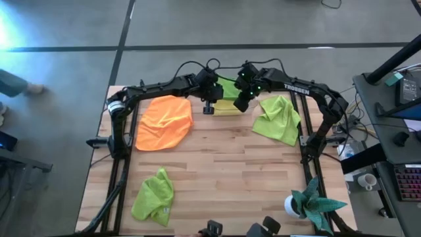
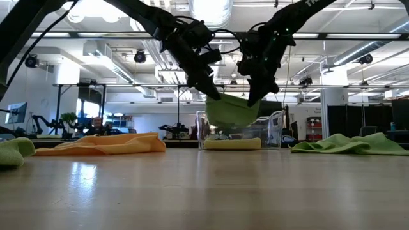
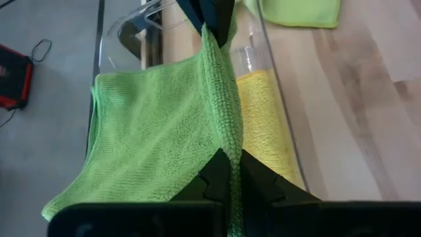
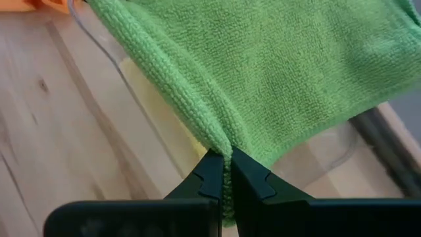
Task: Fold microfiber towels
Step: Put the green microfiber cloth into the transparent bin
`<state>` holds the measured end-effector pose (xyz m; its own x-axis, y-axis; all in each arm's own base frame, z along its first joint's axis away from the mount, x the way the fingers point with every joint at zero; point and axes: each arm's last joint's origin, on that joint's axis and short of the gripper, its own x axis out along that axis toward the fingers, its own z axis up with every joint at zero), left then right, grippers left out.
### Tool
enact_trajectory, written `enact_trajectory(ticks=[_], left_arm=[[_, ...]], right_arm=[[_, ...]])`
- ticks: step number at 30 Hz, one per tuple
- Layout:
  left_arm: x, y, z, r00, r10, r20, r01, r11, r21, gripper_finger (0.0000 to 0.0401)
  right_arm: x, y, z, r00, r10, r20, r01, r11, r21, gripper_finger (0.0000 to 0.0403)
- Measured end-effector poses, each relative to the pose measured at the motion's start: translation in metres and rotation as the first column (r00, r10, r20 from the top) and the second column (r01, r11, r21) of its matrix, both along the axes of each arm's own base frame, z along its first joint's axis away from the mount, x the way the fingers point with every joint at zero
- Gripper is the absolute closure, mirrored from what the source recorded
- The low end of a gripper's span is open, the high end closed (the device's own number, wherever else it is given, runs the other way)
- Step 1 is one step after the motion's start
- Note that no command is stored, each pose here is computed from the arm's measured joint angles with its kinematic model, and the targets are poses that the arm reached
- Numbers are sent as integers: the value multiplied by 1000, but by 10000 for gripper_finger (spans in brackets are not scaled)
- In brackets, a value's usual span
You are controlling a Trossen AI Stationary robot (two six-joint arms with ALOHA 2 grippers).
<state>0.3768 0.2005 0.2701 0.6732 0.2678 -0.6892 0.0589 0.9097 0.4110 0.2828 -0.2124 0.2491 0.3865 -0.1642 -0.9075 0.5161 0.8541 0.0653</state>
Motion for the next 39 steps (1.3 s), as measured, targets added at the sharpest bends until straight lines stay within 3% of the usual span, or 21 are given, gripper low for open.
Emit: enact_trajectory(ticks=[26,32,39], left_arm=[[2,-9,-18,999,43,-29,-45,993,-105,397],[-3,-10,-26,995,47,-85,-58,991,-124,369],[-2,-9,-24,997,46,-65,-53,992,-118,338]], right_arm=[[0,4,-5,1000,-21,-5,21,999,37,392],[-4,4,-8,997,-22,-74,22,1000,9,392],[-1,5,-8,998,33,-49,-33,999,9,375]])
